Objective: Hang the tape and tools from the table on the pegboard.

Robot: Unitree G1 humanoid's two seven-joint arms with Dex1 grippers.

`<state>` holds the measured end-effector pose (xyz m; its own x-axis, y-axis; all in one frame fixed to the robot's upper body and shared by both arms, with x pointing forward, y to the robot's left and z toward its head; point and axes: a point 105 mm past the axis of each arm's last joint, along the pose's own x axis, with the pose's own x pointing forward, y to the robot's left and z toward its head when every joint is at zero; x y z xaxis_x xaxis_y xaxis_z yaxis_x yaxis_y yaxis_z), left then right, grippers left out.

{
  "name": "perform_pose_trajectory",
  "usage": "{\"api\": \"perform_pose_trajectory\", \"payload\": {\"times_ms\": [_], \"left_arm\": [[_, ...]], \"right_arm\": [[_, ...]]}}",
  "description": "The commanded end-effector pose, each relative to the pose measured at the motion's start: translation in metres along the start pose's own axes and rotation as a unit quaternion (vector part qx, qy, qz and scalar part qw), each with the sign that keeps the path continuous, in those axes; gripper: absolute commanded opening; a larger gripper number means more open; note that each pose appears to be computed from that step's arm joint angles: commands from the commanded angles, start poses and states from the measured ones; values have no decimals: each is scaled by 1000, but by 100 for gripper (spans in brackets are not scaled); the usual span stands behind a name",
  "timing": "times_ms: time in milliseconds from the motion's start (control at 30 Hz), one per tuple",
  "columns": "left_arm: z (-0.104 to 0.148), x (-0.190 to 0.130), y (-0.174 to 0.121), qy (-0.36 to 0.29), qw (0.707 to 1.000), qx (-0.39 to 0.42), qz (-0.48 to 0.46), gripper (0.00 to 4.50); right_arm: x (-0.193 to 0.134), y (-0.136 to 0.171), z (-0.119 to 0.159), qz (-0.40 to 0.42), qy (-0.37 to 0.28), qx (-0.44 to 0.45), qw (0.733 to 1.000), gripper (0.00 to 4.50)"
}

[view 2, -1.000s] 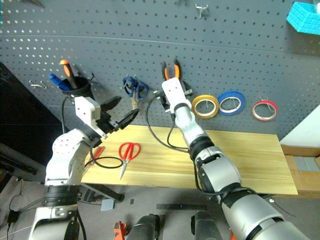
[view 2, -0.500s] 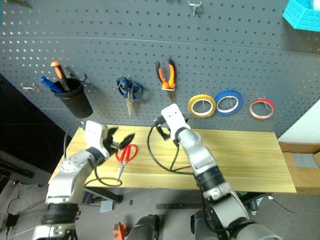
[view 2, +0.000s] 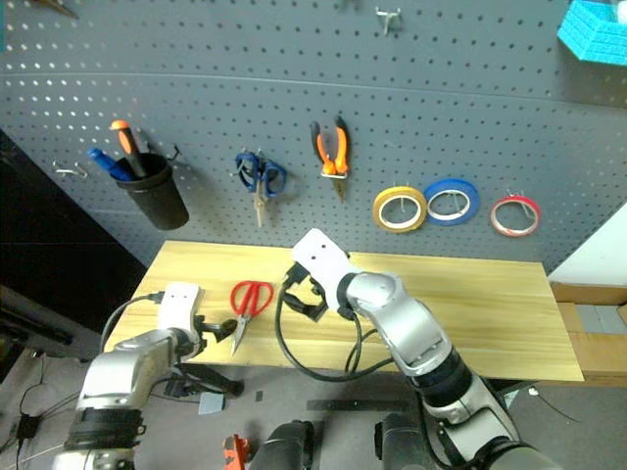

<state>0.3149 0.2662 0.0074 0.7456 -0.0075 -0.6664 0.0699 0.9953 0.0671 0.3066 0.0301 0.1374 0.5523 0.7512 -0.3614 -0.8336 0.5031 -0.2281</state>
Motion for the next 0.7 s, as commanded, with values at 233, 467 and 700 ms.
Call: {"api": "perform_pose_trajectory", "payload": {"times_ms": [233, 467, 700], "left_arm": [[12, 24, -7, 6, 1000, 7, 4, 447], [5, 34, -8, 27, 999, -23, 2, 364], [3, 39, -4, 24, 1000, -18, 7, 125]], "right_arm": [[-6, 13, 22, 21, -32, -49, 998, 450], [-8, 9, 27, 16, -34, -70, 997, 450], [-10, 4, 27, 7, -30, -80, 996, 450]]}}
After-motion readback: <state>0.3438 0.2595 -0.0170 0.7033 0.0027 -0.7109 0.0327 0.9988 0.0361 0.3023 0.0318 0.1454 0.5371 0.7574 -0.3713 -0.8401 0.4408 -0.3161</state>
